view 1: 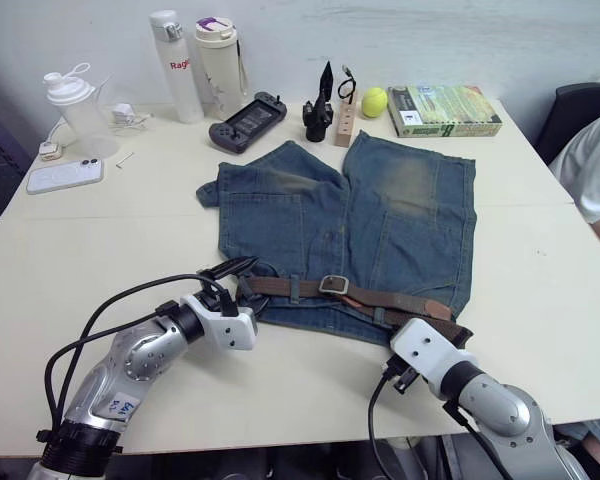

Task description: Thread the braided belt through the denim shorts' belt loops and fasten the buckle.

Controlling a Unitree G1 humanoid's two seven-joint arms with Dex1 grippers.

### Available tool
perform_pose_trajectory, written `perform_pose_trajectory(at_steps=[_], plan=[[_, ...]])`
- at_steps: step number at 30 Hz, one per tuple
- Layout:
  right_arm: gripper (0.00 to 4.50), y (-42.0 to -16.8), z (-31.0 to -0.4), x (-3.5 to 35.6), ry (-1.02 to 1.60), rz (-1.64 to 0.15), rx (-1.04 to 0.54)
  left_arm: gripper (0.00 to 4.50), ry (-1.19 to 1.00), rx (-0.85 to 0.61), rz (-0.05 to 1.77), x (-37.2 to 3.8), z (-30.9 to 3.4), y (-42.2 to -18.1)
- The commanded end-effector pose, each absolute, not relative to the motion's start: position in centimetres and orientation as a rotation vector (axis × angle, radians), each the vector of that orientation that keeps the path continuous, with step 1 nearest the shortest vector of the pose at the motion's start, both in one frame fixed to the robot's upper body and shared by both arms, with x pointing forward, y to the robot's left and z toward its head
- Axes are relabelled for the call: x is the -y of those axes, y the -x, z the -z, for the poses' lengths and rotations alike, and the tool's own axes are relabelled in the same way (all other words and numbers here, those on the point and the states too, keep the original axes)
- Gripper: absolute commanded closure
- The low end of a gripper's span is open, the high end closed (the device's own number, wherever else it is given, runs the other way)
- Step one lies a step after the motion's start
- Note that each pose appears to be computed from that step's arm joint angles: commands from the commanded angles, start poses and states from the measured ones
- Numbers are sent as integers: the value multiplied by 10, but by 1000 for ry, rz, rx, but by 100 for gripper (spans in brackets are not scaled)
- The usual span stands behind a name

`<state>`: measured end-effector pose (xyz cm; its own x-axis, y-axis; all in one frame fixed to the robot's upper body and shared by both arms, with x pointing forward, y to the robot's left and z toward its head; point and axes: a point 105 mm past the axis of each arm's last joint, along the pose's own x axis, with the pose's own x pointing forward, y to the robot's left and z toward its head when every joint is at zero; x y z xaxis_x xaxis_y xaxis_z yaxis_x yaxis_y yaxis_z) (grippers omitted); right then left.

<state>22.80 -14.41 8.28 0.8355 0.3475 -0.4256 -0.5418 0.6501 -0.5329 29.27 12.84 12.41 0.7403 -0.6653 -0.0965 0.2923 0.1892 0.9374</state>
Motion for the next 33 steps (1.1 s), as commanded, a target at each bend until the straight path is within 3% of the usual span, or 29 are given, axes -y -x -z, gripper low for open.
perform_pose_trajectory(at_steps=[1,2,7,8,10,17,23,26,33], plan=[[450,-221,-76,135,665,-571,-323,51,-1210,401,699,-122,-130,-293],[450,-221,-76,135,665,-573,-323,68,-1212,395,706,-122,-129,-293],[450,-222,-76,134,665,-576,-322,279,-1227,378,716,-124,-125,-292],[450,-222,-76,135,668,-576,-322,341,-1229,369,706,-126,-125,-292],[450,-222,-76,135,670,-576,-325,403,-1234,337,684,-134,-121,-293],[450,-223,-78,139,679,-566,-326,403,-1185,18,487,-216,-89,-308],[450,-222,-77,142,689,-568,-335,403,-1133,-99,416,-246,-73,-305],[450,-222,-77,143,690,-567,-334,403,-1114,-110,431,-245,-69,-302],[450,-223,-77,140,683,-571,-326,403,-1050,83,586,-208,-85,-287]])
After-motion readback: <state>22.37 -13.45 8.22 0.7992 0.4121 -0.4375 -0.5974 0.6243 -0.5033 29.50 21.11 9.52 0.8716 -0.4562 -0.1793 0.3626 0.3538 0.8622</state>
